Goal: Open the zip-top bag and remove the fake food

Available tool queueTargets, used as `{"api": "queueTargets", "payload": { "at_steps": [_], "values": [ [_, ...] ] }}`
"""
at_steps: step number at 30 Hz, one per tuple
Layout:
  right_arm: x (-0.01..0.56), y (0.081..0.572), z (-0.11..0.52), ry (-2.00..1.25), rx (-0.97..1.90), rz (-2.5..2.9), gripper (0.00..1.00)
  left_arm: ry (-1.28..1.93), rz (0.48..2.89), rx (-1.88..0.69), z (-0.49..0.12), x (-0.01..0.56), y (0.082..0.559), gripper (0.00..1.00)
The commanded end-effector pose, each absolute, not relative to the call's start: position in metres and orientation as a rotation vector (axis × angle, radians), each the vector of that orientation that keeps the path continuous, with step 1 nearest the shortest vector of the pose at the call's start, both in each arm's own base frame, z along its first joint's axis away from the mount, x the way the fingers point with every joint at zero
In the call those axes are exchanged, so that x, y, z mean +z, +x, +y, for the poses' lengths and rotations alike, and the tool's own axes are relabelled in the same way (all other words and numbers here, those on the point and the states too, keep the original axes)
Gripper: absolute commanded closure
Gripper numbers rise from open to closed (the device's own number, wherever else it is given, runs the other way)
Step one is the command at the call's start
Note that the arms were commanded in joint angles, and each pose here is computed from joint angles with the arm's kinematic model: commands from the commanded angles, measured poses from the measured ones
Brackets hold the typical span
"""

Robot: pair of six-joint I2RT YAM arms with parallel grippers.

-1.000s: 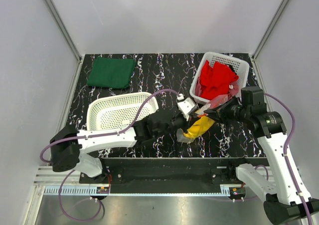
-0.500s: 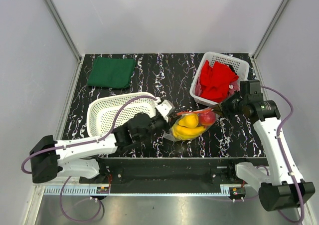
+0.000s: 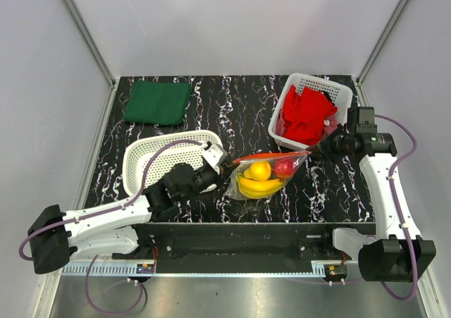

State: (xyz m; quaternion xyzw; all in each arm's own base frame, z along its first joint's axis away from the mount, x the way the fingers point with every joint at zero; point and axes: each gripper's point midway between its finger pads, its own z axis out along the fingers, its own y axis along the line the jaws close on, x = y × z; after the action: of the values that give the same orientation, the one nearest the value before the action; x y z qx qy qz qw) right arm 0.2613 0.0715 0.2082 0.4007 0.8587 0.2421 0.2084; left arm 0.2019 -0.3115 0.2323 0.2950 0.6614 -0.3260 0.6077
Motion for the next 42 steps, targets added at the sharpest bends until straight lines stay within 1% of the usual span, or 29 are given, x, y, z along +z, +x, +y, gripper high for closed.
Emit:
{"api": "queueTargets", "payload": {
  "at_steps": [1, 3, 4, 6, 7, 9, 12, 14, 16, 17, 20, 25, 31, 42],
  "values": [
    [0.211, 0.276, 0.050, 1.014, 0.563, 2.349, 0.87, 0.625, 1.436, -0.797, -0.309, 0.263, 0.205, 1.00],
    [0.217, 0.274, 0.052, 0.924, 0.570, 2.365, 0.71, 0.648, 1.426, -0.830, -0.315, 0.266, 0.201, 1.00],
    [0.220, 0.272, 0.050, 0.898, 0.552, 2.371, 0.58, 0.658, 1.423, -0.842, -0.318, 0.266, 0.200, 1.00],
    [0.228, 0.263, 0.044, 0.844, 0.495, 2.372, 0.48, 0.673, 1.431, -0.855, -0.322, 0.264, 0.199, 1.00],
    [0.232, 0.260, 0.042, 0.829, 0.479, 2.370, 0.40, 0.671, 1.432, -0.855, -0.323, 0.263, 0.199, 1.00],
    [0.242, 0.250, 0.044, 0.800, 0.485, 2.380, 0.36, 0.667, 1.438, -0.855, -0.325, 0.262, 0.201, 1.00],
    [0.256, 0.238, 0.057, 0.794, 0.556, 2.370, 0.35, 0.654, 1.438, -0.873, -0.328, 0.264, 0.202, 1.00],
    [0.257, 0.224, 0.077, 0.751, 0.612, 2.396, 0.34, 0.649, 1.437, -0.889, -0.330, 0.266, 0.201, 1.00],
    [0.256, 0.215, 0.096, 0.775, 0.691, 2.412, 0.34, 0.650, 1.436, -0.898, -0.332, 0.267, 0.201, 1.00],
    [0.252, 0.208, 0.113, 0.728, 0.745, 2.427, 0.34, 0.648, 1.438, -0.900, -0.333, 0.268, 0.201, 1.00],
    [0.244, 0.206, 0.132, 0.815, 0.852, 2.400, 0.36, 0.649, 1.441, -0.910, -0.335, 0.268, 0.201, 1.00],
    [0.232, 0.208, 0.145, 0.871, 0.968, 2.397, 0.40, 0.649, 1.452, -0.929, -0.337, 0.266, 0.199, 1.00],
    [0.221, 0.218, 0.148, 0.925, 0.983, 2.376, 0.41, 0.652, 1.459, -0.936, -0.338, 0.263, 0.197, 1.00],
    [0.238, 0.219, 0.147, 0.935, 1.009, 2.324, 0.44, 0.676, 1.450, -0.930, -0.338, 0.263, 0.196, 1.00]
  ]
}}
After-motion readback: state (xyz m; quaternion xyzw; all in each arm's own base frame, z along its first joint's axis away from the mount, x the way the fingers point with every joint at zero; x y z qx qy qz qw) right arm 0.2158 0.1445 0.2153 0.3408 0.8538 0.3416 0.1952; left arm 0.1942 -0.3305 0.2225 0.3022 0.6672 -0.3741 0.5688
